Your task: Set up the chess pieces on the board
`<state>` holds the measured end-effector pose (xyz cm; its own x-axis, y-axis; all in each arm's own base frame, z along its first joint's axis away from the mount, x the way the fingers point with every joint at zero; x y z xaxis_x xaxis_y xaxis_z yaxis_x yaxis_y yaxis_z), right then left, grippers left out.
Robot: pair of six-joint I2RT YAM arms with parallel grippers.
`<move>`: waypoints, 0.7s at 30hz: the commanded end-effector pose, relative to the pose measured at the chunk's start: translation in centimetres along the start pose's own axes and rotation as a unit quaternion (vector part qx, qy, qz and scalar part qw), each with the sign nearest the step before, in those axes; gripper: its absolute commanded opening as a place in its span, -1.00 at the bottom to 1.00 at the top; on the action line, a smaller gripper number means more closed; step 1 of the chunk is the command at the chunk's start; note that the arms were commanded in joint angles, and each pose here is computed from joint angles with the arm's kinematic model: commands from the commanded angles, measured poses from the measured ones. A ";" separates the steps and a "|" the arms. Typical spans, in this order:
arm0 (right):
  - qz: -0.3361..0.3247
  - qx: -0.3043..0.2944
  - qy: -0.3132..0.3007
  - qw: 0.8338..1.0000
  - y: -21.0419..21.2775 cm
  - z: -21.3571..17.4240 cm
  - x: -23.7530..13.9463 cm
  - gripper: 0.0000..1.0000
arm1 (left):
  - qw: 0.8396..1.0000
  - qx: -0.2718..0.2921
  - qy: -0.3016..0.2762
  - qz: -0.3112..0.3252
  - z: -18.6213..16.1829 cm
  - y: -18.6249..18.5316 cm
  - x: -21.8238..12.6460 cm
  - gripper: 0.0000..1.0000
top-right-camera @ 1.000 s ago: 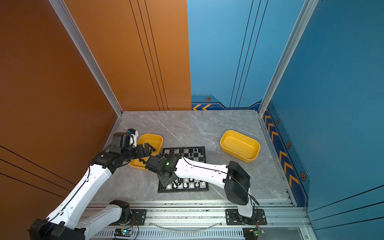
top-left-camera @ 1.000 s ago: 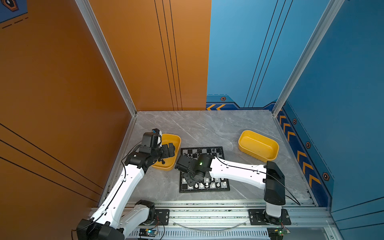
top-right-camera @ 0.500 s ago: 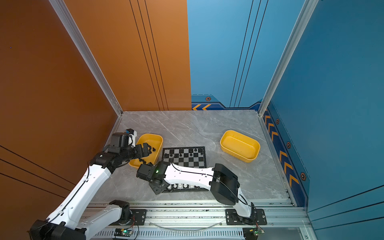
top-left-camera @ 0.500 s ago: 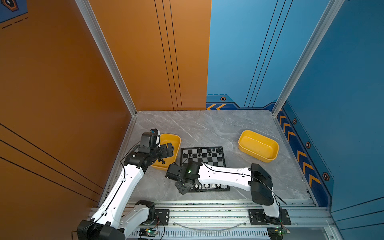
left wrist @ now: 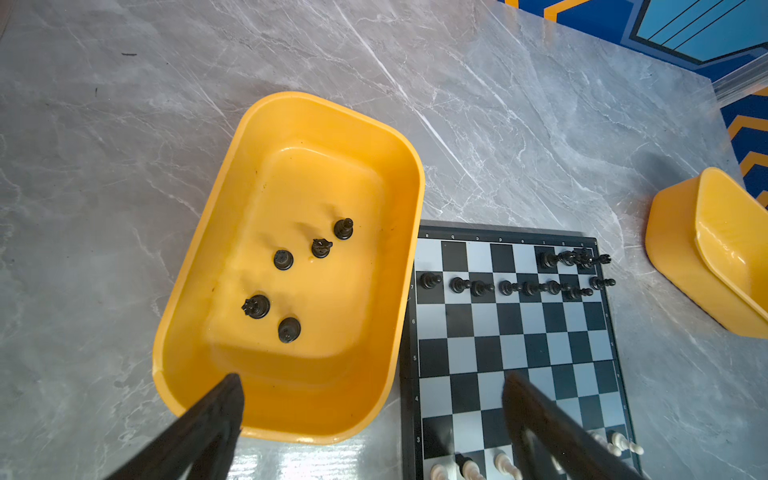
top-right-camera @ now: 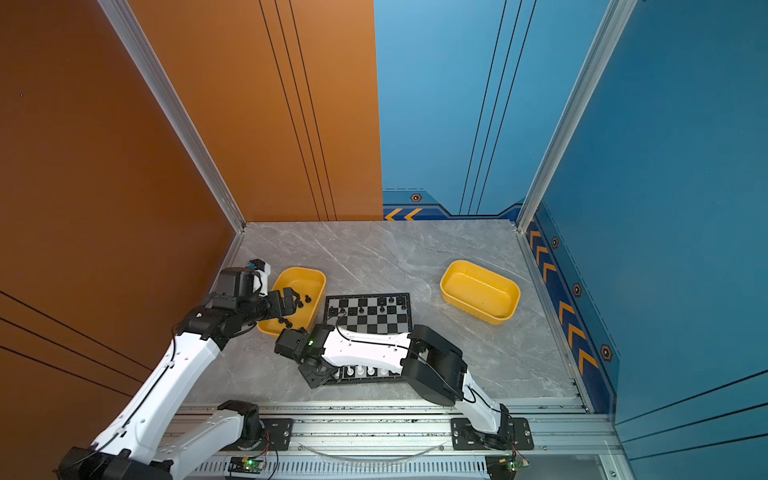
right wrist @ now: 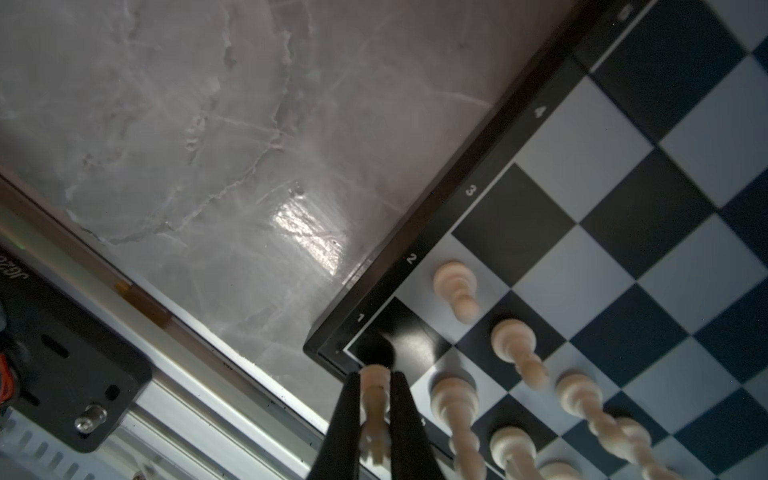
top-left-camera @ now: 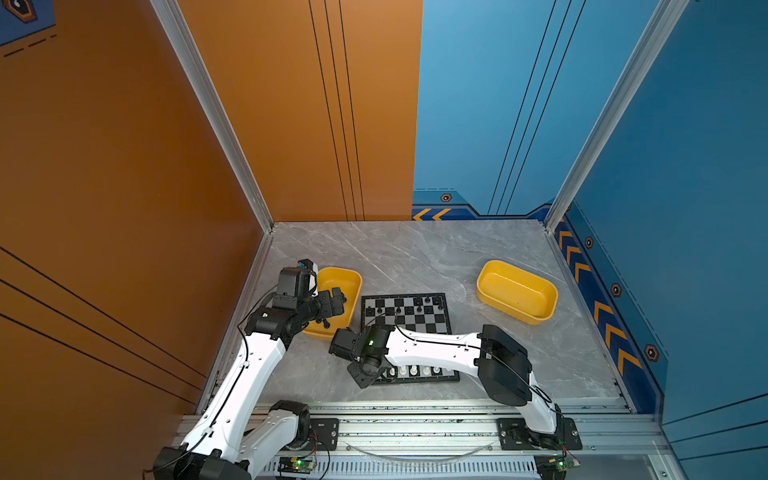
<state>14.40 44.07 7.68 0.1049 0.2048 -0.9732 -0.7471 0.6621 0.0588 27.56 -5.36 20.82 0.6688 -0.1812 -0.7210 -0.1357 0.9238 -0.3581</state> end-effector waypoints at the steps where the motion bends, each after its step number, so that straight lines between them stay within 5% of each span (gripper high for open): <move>1: 0.010 0.001 -0.008 1.000 -0.1 0.9 0.1 -0.84 | 1.000 0.004 0.012 0.003 -0.7 0.4 -0.3 0.95; 15: 0.010 0.010 0.005 1.000 -0.8 0.4 0.8 -0.80 | 1.000 -0.001 0.013 0.003 -0.9 0.6 -0.3 0.96; 21: 0.004 0.013 0.008 1.000 -1.1 0.1 1.0 -0.63 | 1.000 -0.001 0.012 0.003 -1.0 0.7 -0.3 0.96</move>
<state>15.24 44.11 7.59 0.0923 0.2216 -0.9708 -0.7326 0.6753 0.0845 27.19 -5.14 20.80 0.6663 -0.1770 -0.7244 -0.1429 0.9231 -0.3570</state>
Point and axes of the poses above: each gripper's point midway between its finger pads, its own x axis out along the fingers, its own y axis along the line the jaws close on, z = x × y, the point moved 2 cm from there along -x, back along the fingers, and after that the axes turned 7 degrees about -x, right-handed, at the moved point
